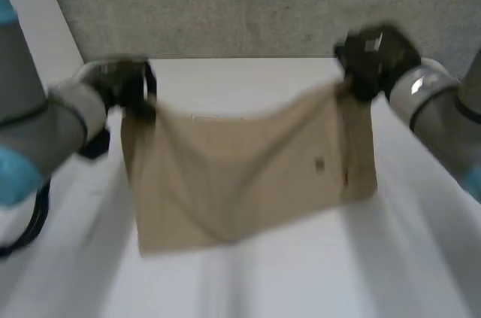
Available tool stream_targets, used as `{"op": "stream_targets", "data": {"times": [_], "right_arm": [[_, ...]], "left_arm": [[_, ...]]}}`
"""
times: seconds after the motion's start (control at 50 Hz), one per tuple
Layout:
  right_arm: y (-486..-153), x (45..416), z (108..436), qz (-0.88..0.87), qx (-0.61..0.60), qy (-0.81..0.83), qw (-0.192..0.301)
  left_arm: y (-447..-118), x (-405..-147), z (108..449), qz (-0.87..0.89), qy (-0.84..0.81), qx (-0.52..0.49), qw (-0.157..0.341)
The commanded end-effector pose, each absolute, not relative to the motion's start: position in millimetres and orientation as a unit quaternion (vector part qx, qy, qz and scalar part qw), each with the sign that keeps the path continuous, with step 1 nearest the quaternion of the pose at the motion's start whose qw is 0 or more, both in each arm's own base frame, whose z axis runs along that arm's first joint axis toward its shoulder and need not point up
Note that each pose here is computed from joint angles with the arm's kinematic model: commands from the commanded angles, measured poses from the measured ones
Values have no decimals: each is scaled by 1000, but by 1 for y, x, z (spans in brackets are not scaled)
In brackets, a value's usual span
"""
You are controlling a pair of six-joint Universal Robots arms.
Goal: Fold the shorts.
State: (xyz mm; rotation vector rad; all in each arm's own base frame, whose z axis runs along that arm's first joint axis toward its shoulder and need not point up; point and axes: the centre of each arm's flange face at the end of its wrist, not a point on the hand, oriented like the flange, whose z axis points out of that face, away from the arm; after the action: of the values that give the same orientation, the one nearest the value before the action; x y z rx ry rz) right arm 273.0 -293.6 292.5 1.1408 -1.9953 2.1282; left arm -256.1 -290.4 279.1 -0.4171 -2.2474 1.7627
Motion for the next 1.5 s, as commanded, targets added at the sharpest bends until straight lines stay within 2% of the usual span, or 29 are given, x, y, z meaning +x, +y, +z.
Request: {"op": "stream_targets", "data": {"times": [0.02,0.06,0.12,0.22,0.28,0.42,0.46,0.54,0.62,0.72,0.82,0.98,1.12,1.26,1.5], "right_arm": [[-324,277,391,877,204,-436,13],[-315,274,411,896,186,-402,16],[-306,270,418,896,185,-403,15],[-291,266,386,855,226,-467,7],[-279,262,369,828,250,-502,3],[-255,253,282,709,321,-628,-18],[-245,250,247,660,342,-669,-24],[-230,248,188,578,384,-719,-35],[-222,247,163,543,401,-737,-45],[-221,246,160,539,397,-741,-49],[-222,246,160,545,385,-743,-55],[-226,243,159,550,342,-758,-75],[-227,242,158,548,333,-763,-80],[-228,241,158,550,331,-763,-78],[-228,241,157,548,330,-764,-79]], "left_arm": [[-332,-265,411,808,-559,-70,170],[-329,-263,424,826,-533,-56,176],[-311,-260,439,838,-510,-46,187],[-284,-252,416,814,-546,-62,186],[-276,-248,384,785,-587,-78,183],[-270,-247,281,687,-700,-106,168],[-274,-248,241,650,-735,-113,159],[-276,-248,186,587,-788,-121,142],[-275,-248,156,549,-815,-126,134],[-269,-247,155,533,-825,-137,125],[-253,-240,184,543,-818,-153,113],[-209,-227,206,555,-807,-166,115],[-185,-221,191,540,-815,-176,115],[-172,-216,171,513,-828,-207,93],[-195,-217,143,521,-825,-204,78]]}}
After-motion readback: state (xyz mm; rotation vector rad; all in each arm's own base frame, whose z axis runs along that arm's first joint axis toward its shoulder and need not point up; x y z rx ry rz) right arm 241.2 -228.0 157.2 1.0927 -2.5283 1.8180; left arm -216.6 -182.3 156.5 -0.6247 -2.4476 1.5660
